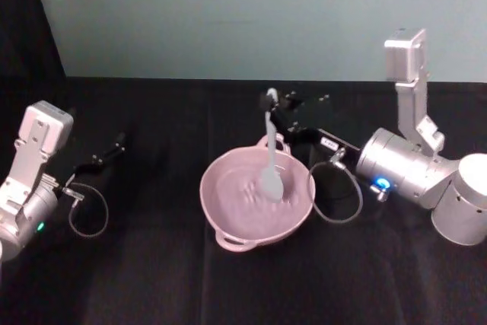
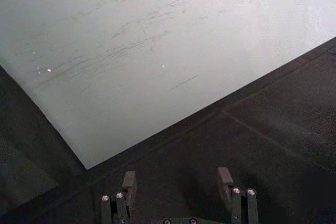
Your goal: Use the one hand to pick up the spoon and stir the clear water in the bowl.
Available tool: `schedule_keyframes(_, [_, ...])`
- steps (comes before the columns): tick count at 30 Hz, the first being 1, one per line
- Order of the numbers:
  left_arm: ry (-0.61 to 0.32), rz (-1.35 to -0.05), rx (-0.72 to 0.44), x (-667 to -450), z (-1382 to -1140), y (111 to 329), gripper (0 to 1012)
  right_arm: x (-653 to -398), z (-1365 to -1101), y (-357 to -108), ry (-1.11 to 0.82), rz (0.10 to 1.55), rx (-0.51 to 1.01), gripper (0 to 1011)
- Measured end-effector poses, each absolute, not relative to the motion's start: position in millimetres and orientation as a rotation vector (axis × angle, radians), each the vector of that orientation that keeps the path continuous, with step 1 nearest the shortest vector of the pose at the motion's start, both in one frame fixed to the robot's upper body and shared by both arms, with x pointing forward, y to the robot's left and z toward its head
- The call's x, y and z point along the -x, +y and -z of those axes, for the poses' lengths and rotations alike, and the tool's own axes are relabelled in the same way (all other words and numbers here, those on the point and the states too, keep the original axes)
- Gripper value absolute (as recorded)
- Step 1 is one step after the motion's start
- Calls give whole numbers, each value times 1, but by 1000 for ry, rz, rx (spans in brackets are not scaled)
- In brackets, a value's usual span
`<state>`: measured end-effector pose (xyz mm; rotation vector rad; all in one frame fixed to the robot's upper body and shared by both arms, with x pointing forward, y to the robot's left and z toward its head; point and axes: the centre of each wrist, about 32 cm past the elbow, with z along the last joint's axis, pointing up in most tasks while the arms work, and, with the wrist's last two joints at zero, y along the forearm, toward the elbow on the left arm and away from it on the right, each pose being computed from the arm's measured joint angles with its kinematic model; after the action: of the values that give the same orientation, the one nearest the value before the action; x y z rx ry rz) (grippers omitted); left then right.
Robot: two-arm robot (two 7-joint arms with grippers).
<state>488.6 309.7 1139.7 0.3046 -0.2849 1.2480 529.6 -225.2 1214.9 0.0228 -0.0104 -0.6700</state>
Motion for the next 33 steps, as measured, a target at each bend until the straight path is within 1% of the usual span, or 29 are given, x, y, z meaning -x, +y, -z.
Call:
schedule_keyframes(3, [-285,-1248,-305,-489,-1140,310,1011,-526,-1215,-219,-13,646,-17,110])
schedule_keyframes(9, [-285,-1248,-305,-489,-1140,310,1011,-520,-1216,-196,-16,575,-23,109])
schedule_keyframes(10, [-285,-1248,-305,-489,-1140,310,1011,-520,-1216,-196,-16,575,-23,110])
schedule_keyframes(14, [-285,-1248,-304,-489,-1140,310,1011,-523,-1216,-184,-12,551,-33,110])
schedule_keyframes(20, [-285,-1248,-304,-489,-1140,310,1011,-535,-1212,-176,11,545,-59,109])
schedule_keyframes(24, [-285,-1248,-305,-489,-1140,310,1011,-547,-1207,-178,28,574,-67,110])
schedule_keyframes(26, [-285,-1248,-304,-489,-1140,310,1011,-548,-1207,-179,29,581,-69,110])
schedule_keyframes(29, [-285,-1248,-304,-489,-1140,310,1011,-557,-1204,-190,35,639,-76,110])
schedule_keyframes(33, [-285,-1248,-304,-489,-1140,310,1011,-560,-1204,-205,26,710,-75,110])
